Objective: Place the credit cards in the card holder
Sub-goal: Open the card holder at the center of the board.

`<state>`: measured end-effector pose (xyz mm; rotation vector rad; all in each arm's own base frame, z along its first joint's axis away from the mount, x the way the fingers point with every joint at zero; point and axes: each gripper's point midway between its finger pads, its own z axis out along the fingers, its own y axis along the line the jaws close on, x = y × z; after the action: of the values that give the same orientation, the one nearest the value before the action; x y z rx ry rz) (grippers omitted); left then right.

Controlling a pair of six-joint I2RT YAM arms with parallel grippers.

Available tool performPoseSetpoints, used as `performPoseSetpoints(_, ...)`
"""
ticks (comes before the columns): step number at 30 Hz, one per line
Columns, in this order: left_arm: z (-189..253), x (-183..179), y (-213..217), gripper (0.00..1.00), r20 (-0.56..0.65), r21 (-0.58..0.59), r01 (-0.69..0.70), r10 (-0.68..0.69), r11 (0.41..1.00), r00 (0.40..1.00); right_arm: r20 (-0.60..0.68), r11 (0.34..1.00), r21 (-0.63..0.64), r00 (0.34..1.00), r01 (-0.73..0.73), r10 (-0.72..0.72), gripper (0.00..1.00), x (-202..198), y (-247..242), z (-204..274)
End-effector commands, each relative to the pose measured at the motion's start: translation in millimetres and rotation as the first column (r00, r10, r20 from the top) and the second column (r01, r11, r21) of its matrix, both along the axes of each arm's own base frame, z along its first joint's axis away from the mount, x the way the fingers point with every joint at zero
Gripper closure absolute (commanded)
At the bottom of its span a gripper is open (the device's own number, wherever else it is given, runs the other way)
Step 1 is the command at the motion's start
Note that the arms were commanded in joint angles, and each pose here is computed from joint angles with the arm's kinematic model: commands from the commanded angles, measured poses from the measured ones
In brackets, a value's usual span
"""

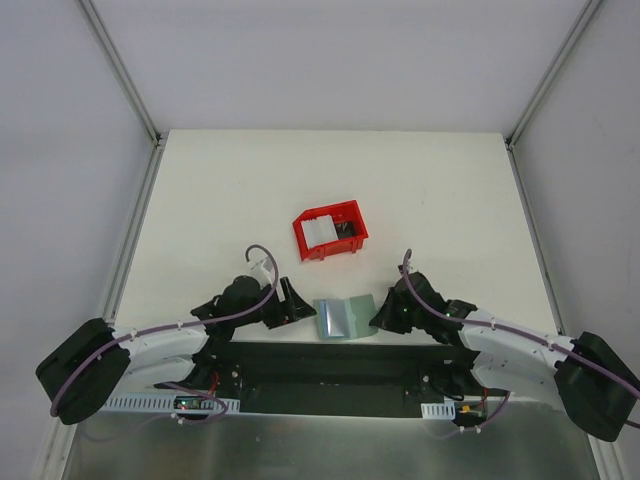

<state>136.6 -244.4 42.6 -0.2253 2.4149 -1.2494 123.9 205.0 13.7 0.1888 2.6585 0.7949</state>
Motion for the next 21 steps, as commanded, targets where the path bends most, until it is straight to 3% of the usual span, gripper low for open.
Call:
performPoseSetpoints(1, 39.0, 21.5, -21.7, 0.29, 0.113, -0.084, 0.002, 0.007, 0.996, 0.994, 0.012, 0.997, -0.077, 1.0, -0.008, 0.009, 1.0, 2.5, -10.9, -6.3)
performPoseSetpoints(8, 43.7, 25.2, -41.5, 0.32, 0.102, -0.093, 0.041, -0.032, 0.995, 0.994, 0.029, 0.996, -0.091, 0.999, -0.015, 0.018, 1.0, 7.6, -9.3, 1.2)
performPoseSetpoints(21, 39.4, 13.6, -55.6, 0.6, 0.091, -0.105, 0.086, -0.077, 0.991, 0.993, 0.025, 0.997, -0.082, 1.0, -0.011, 0.013, 1.0, 6.3, -9.1, 1.1)
